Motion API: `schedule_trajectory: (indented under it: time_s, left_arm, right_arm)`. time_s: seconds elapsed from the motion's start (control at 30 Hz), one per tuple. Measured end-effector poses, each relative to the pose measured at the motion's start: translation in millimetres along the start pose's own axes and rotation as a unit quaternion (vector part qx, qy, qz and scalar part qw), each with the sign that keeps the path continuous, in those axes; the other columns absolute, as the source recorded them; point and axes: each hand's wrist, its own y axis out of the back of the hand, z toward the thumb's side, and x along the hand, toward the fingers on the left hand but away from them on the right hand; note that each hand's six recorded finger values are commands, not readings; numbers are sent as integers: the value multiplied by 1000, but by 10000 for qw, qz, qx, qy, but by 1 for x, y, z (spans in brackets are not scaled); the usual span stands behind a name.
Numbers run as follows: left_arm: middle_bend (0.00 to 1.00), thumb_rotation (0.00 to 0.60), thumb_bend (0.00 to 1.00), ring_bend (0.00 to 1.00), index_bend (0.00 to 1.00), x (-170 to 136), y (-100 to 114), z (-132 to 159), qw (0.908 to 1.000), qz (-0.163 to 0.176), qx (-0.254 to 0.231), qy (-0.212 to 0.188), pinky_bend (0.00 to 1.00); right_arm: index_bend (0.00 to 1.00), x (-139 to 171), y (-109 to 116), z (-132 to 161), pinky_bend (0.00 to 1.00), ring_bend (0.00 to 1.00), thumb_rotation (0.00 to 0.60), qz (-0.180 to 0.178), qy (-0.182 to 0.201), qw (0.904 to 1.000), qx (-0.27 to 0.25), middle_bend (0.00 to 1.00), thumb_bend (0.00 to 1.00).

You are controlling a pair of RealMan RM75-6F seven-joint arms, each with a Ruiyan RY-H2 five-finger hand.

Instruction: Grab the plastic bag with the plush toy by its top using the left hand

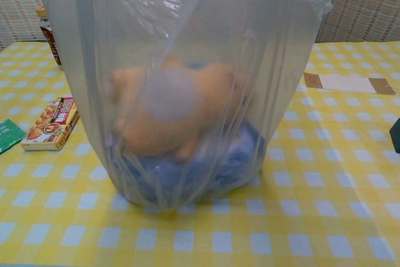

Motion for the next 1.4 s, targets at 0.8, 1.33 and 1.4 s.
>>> schedule_trajectory:
  time_s: [0.8, 1.33, 1.4]
  left_arm:
    - [106, 600, 309, 62, 63, 10, 7, 20, 9842, -68, -1546, -860, 82]
    - [63, 600, 130, 0, 51, 42, 49, 81, 8552, -750, -4154, -3008, 0]
    - [58, 600, 130, 0, 51, 44, 55, 89, 8574, -704, -3965, -3207, 0]
  right_arm:
    - [0, 8, 6, -4, 0, 0, 600, -93, -38, 9999, -48, 0, 314]
    - [0, 10, -6, 10, 0, 0, 600, 307, 341, 9989, -104, 0, 314]
    - [0, 11, -6, 10, 0, 0, 600, 344, 381, 9986, -103, 0, 314]
